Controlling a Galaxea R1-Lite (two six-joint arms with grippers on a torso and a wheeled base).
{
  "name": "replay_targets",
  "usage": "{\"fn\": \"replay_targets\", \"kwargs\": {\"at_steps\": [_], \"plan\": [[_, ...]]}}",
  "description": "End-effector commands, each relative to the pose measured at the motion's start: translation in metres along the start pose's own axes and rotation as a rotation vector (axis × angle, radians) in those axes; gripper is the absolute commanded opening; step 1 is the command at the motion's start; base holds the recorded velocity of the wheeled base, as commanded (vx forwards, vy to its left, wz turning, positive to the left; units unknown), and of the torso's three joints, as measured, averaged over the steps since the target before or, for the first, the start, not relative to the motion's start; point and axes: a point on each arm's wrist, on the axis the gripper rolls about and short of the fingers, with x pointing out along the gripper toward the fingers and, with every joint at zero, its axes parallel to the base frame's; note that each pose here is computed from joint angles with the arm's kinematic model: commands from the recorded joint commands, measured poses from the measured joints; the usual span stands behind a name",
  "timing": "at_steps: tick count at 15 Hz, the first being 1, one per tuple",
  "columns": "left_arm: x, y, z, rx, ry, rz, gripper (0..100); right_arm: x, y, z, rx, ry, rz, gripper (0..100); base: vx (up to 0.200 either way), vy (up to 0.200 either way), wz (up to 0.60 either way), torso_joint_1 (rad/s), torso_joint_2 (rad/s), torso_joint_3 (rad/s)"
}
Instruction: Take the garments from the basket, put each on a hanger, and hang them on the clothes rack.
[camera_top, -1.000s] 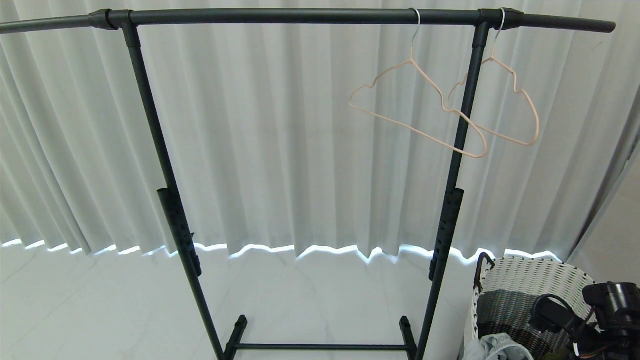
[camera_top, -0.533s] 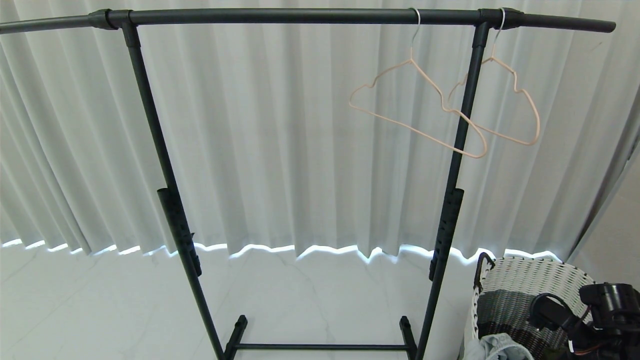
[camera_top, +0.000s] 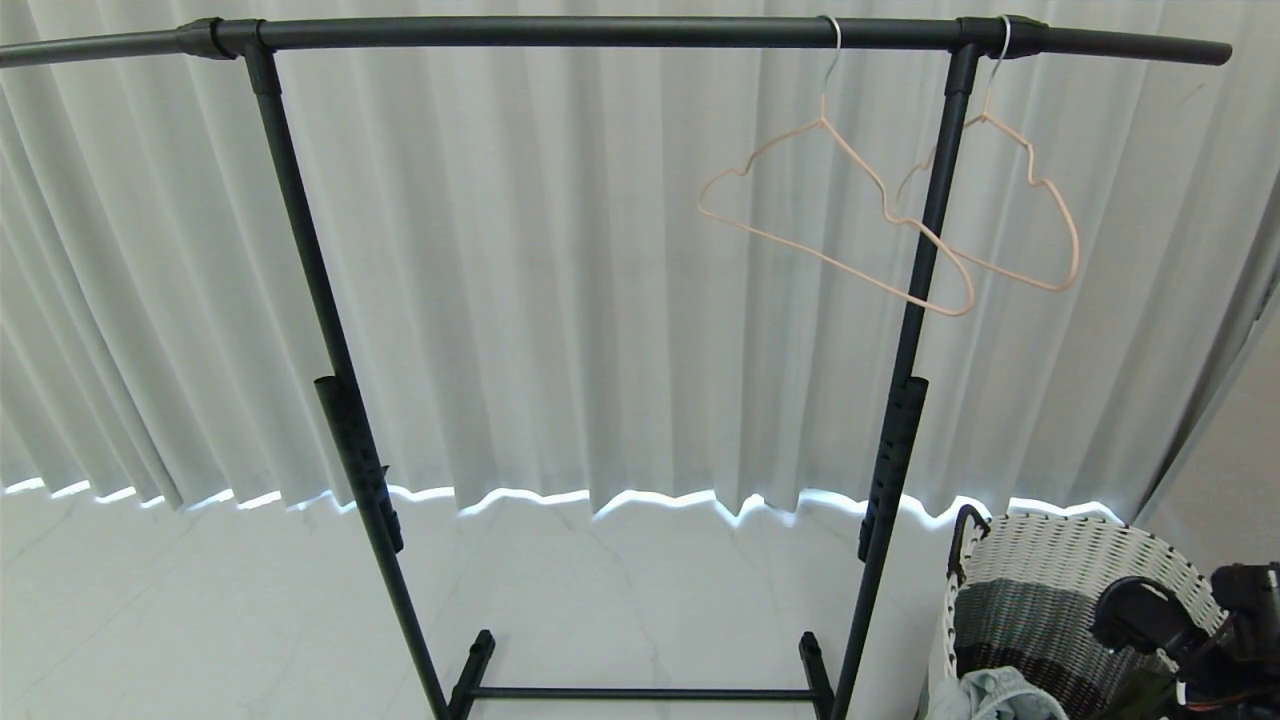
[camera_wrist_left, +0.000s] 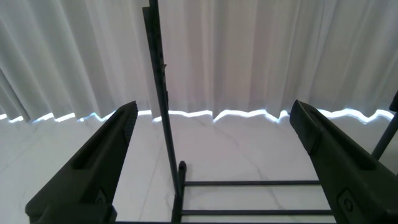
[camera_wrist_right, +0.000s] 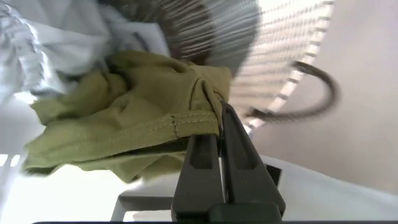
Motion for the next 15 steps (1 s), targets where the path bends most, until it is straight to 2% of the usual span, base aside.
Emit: {"fn": "replay_targets", "kwargs": {"at_steps": [1,4,6,9,11,15], "plan": [[0.0,0.0,0.0,0.0,0.0,0.0,100,-0.044,-0.014,-0.005,0.052,-0.095,-0.121,0,0.0,0.0,0.0,0.0,0.0,0.0],[0.0,0.0,0.0,0.0,0.0,0.0,100,-0.086,-0.036,0.0,0.079,-0.105,-0.155,0,0.0,0.0,0.0,0.0,0.0,0.0],[0.0,0.0,0.0,0.0,0.0,0.0,100,-0.131,-0.047,0.001,0.075,-0.085,-0.135,0,0.0,0.0,0.0,0.0,0.0,0.0],[0.0,0.0,0.0,0.0,0.0,0.0,100,-0.197,-0.052,-0.014,0.081,-0.102,-0.15,0,0.0,0.0,0.0,0.0,0.0,0.0],[0.0,0.0,0.0,0.0,0.0,0.0,100,-0.226,-0.051,-0.023,0.092,-0.141,-0.182,0,0.0,0.0,0.0,0.0,0.0,0.0],[0.0,0.0,0.0,0.0,0.001,-0.001,100,-0.248,-0.046,-0.036,0.109,-0.199,-0.229,0,0.0,0.0,0.0,0.0,0.0,0.0]]}}
